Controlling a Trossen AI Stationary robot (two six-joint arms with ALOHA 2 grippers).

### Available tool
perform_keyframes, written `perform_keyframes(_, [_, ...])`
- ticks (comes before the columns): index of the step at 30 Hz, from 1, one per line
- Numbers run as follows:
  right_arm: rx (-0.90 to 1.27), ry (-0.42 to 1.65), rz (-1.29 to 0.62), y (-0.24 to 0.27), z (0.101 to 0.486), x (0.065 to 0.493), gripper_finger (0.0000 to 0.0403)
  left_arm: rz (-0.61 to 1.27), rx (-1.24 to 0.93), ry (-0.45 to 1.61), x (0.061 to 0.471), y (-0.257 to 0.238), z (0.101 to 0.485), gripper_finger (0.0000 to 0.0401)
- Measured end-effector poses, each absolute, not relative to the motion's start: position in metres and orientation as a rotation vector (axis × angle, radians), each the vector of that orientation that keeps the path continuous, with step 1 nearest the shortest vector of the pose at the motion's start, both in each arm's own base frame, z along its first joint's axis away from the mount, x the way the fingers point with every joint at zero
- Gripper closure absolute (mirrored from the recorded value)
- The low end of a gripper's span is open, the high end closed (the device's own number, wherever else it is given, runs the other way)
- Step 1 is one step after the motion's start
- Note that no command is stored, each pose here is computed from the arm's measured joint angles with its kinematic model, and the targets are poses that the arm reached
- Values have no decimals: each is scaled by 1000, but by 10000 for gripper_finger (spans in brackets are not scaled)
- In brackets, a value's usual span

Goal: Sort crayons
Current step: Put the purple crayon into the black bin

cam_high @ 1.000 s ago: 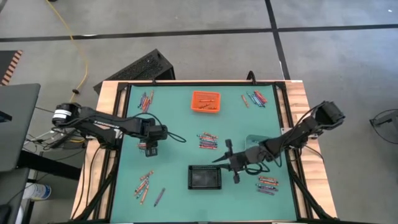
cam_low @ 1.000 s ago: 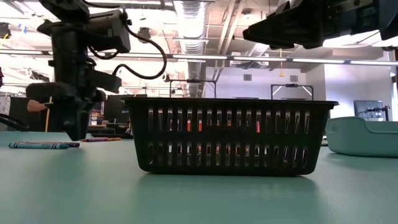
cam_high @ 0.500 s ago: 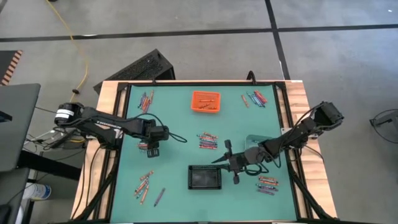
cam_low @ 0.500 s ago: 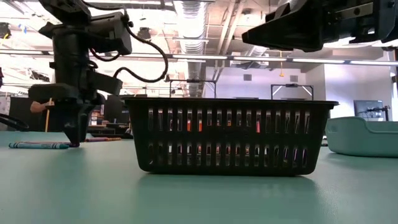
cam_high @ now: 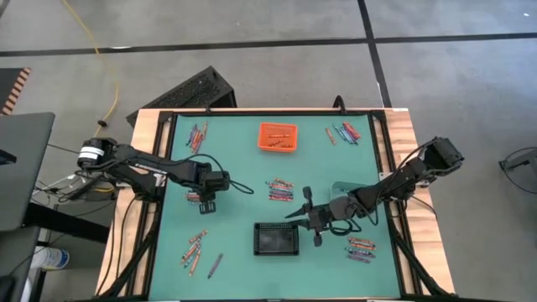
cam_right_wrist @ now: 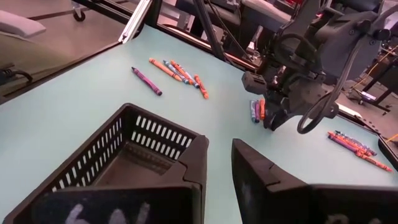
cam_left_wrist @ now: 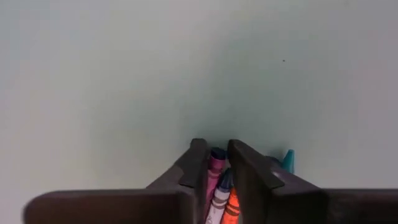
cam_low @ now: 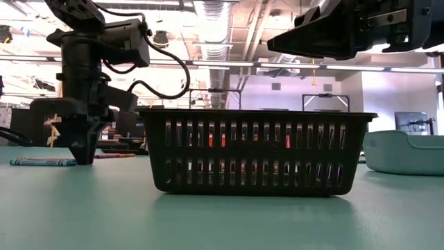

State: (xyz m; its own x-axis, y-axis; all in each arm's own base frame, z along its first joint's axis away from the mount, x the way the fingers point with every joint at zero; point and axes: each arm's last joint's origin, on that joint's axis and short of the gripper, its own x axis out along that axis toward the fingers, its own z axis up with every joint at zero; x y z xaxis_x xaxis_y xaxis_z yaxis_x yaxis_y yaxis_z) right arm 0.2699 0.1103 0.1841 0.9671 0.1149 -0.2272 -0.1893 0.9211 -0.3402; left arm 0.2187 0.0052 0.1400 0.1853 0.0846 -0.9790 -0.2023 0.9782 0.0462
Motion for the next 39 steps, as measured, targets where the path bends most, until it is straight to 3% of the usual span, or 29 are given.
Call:
perform_keyframes(5, [-368,203,158,111,184,270,333,205,-101,1361,219,5,140,394])
perform_keyframes(14, [-323,203,145,109,185,271,333,225,-60,1320,223,6,145,382])
perform_keyframes(19, [-322,203,144,109,185,271,333,232,-53,1149,234,4,172,386])
perform_keyframes(24, [-322,203,144,109,185,271,333,70,-116,894,246,-10,203,387])
perform_keyframes(31, [-312,203,140,108,185,271,333,-304,-198,487,263,-54,241,388])
perform_keyframes(39, [-301,163,77,107,190,272,333,-494,-116,245,286,-107,232,388])
